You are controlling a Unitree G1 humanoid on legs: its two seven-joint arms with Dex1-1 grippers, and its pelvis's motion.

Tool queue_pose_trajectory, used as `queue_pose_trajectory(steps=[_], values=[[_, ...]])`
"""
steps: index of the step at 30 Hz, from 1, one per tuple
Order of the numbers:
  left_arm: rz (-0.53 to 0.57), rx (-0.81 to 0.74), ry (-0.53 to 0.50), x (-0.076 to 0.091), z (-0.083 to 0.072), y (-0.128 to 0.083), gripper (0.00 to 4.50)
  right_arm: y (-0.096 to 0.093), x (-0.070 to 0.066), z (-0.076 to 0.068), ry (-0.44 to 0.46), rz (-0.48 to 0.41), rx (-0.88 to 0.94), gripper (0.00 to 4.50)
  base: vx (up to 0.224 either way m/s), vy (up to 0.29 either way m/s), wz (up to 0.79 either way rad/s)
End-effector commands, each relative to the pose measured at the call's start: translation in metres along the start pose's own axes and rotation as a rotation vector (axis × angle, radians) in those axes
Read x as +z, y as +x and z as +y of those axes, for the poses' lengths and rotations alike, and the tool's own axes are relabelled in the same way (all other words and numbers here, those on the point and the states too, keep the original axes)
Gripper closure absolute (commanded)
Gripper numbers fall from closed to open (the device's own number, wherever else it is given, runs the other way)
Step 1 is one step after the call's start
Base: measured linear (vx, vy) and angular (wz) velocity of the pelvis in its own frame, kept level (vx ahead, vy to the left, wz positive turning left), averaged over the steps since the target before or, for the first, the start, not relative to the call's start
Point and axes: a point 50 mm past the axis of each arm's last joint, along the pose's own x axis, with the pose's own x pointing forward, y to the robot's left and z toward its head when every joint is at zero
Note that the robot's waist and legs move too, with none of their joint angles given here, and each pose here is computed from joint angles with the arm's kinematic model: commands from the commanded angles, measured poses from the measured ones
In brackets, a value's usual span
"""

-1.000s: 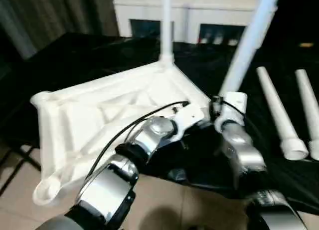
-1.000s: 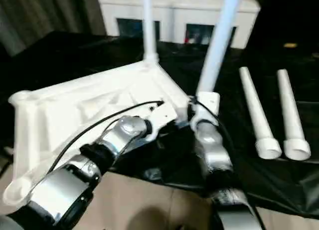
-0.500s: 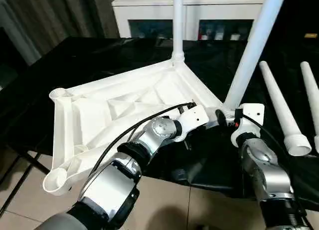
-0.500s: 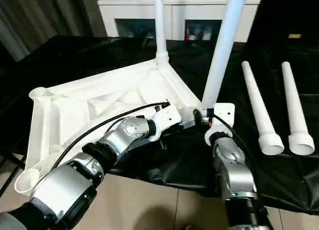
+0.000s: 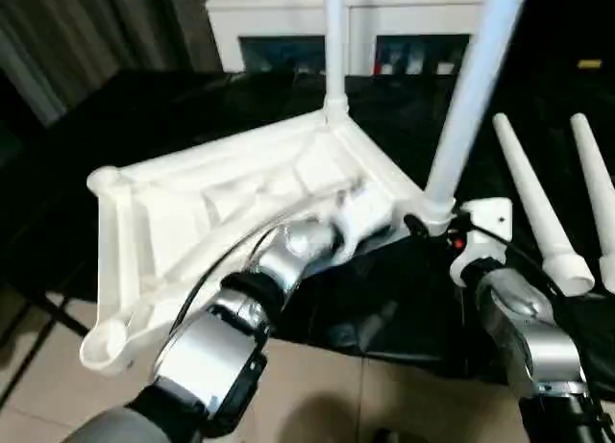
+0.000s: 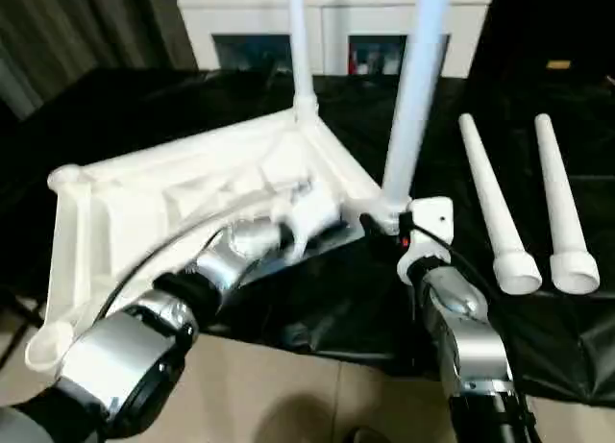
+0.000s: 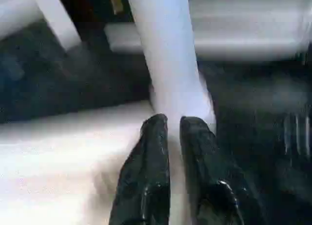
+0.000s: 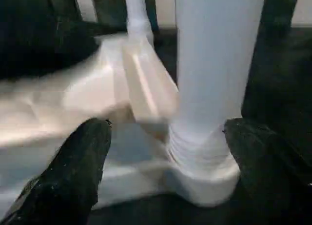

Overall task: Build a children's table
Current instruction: Rotate leg to tighten, then rotate table base

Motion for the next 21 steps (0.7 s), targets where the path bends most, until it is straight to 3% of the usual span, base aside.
queue_pose_trajectory(steps=[1,3,6,10,12,13,16,17,19,20,21], values=[[-0.054,0.031,-0.027,0.003,0.015,-0.014,3.59,-0.004,0.006,0.007,0.009,-0.042,0.047,0.44,0.0,0.0,0.0],[-0.067,0.062,-0.048,0.003,0.021,-0.021,3.43,-0.006,0.006,0.009,0.01,-0.049,0.067,0.44,0.0,0.0,0.0],[-0.06,0.228,-0.066,0.005,0.056,-0.068,3.43,-0.012,0.006,0.015,-0.002,-0.048,0.12,0.44,0.0,0.0,0.0],[0.08,0.44,0.01,-0.003,0.091,-0.125,3.43,-0.012,0.005,0.021,-0.007,-0.036,0.168,0.44,0.0,0.0,0.0],[0.186,0.558,0.053,-0.01,0.109,-0.159,3.43,-0.011,0.004,0.026,-0.02,-0.03,0.207,0.44,0.0,0.0,0.0],[0.298,0.716,0.088,-0.015,0.126,-0.205,3.43,-0.01,0.002,0.031,-0.037,-0.018,0.236,0.44,0.0,0.0,0.0],[0.443,0.973,0.097,-0.018,0.143,-0.273,3.43,-0.008,-0.001,0.035,-0.056,0.008,0.264,0.44,0.0,0.0,0.0],[0.449,0.987,0.097,-0.018,0.144,-0.277,3.43,-0.008,-0.001,0.035,-0.057,0.009,0.265,0.44,0.0,0.0,0.0],[0.674,1.173,0.138,-0.024,0.144,-0.339,3.43,-0.006,-0.006,0.033,-0.073,0.048,0.242,0.44,0.0,0.0,0.0],[0.674,1.173,0.138,-0.024,0.144,-0.339,3.43,-0.006,-0.006,0.033,-0.073,0.048,0.242,0.44,0.0,0.0,0.0],[0.729,1.211,0.138,-0.026,0.142,-0.353,3.43,-0.006,-0.007,0.033,-0.075,0.053,0.239,0.44,0.0,0.0,0.0]])
